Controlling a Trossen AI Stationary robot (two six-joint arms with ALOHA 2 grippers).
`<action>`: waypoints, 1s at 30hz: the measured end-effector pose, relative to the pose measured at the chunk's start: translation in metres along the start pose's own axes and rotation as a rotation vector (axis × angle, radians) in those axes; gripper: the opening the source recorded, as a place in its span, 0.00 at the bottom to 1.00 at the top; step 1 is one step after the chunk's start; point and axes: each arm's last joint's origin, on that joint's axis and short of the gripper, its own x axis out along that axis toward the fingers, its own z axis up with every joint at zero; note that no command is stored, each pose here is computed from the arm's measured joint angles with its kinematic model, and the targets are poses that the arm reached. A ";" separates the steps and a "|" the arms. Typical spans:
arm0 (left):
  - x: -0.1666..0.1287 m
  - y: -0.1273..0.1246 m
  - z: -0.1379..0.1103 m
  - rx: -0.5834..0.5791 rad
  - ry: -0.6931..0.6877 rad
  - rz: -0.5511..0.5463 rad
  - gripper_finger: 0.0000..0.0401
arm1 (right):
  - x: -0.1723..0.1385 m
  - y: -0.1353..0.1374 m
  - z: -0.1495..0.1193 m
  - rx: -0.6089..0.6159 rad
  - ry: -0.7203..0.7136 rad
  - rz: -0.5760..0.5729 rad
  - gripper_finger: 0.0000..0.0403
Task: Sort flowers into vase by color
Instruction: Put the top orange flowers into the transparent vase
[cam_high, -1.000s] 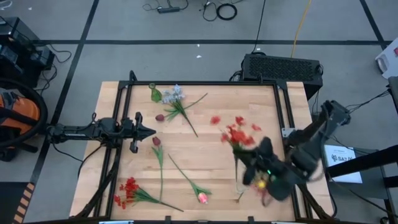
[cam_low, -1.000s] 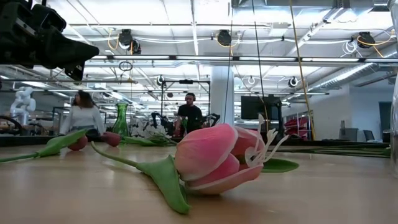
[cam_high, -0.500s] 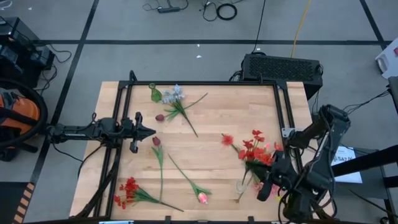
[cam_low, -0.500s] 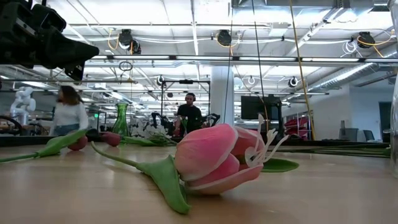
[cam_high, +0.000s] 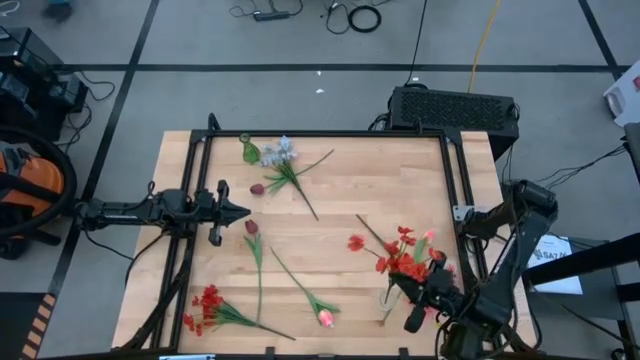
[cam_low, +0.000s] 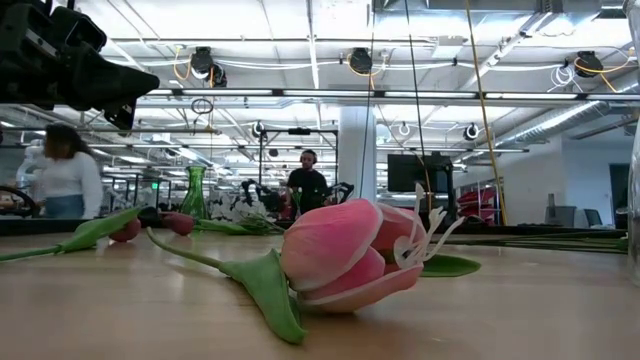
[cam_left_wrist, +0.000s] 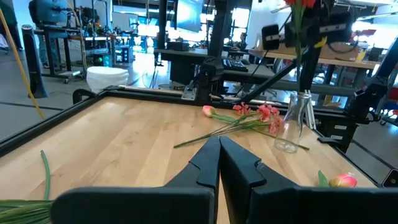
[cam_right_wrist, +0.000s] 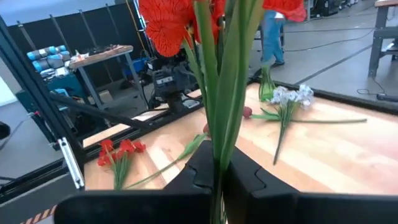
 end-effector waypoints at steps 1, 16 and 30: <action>0.000 0.000 0.000 0.000 0.000 0.000 0.04 | 0.001 -0.001 -0.006 0.006 0.001 -0.002 0.00; 0.000 0.000 0.000 0.000 0.000 0.000 0.04 | 0.002 0.003 -0.047 -0.073 0.198 -0.022 0.10; 0.000 0.000 0.000 0.000 0.000 0.000 0.04 | -0.008 -0.006 -0.006 -0.098 0.551 0.041 0.43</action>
